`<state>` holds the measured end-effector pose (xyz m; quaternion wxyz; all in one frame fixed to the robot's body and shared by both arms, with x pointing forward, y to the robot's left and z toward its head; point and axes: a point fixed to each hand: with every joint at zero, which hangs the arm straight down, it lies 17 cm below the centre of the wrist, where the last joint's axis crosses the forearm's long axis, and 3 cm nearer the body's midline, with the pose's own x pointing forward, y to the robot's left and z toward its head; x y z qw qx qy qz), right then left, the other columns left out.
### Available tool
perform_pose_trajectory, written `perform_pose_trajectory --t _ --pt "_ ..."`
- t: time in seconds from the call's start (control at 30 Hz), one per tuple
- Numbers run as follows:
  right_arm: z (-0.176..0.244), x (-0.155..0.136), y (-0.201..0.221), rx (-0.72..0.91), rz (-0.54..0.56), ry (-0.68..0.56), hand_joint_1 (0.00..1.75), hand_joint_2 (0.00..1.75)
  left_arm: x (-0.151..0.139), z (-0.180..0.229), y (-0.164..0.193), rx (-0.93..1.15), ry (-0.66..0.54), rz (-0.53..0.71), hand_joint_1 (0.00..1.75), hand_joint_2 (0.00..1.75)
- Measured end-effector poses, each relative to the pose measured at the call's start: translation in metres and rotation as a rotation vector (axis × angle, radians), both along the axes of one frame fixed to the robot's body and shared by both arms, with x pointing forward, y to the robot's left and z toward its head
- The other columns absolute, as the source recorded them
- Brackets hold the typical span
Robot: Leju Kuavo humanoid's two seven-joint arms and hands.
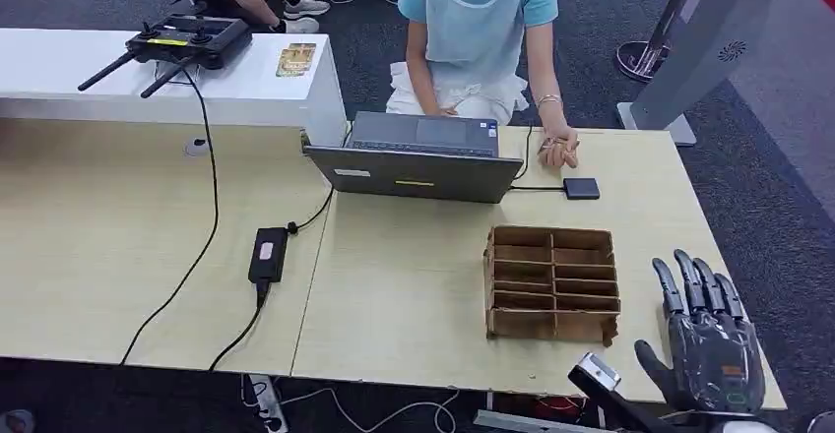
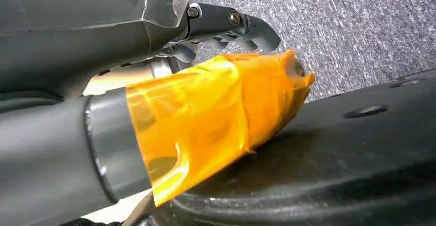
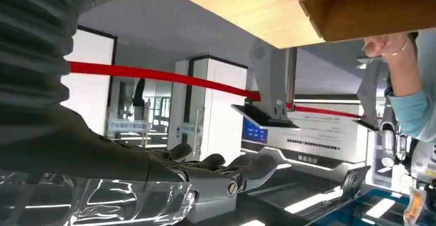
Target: Pass the card to the sensor for recognition and then transmit it.
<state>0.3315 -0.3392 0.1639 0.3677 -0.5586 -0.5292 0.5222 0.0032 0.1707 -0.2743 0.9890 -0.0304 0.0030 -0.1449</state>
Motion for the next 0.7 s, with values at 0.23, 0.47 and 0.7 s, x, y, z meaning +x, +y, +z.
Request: perform_pose_trajectory --t 0.23,0.47,0.7 --pt "-0.007 0.008 0.005 -0.006 0.022 0.023 0.0 1.75 0.0 0.0 0.001 0.0 -0.002 -0.012 0.0 0.0" --pt "-0.026 0.026 0.002 0.004 0.028 0.085 0.0 1.75 0.0 -0.001 0.005 0.002 -0.006 -0.036 0.0 0.0" --pt "-0.041 0.035 -0.003 0.012 0.019 0.134 0.0 1.75 0.0 -0.001 0.006 0.002 -0.009 -0.049 0.0 0.0"
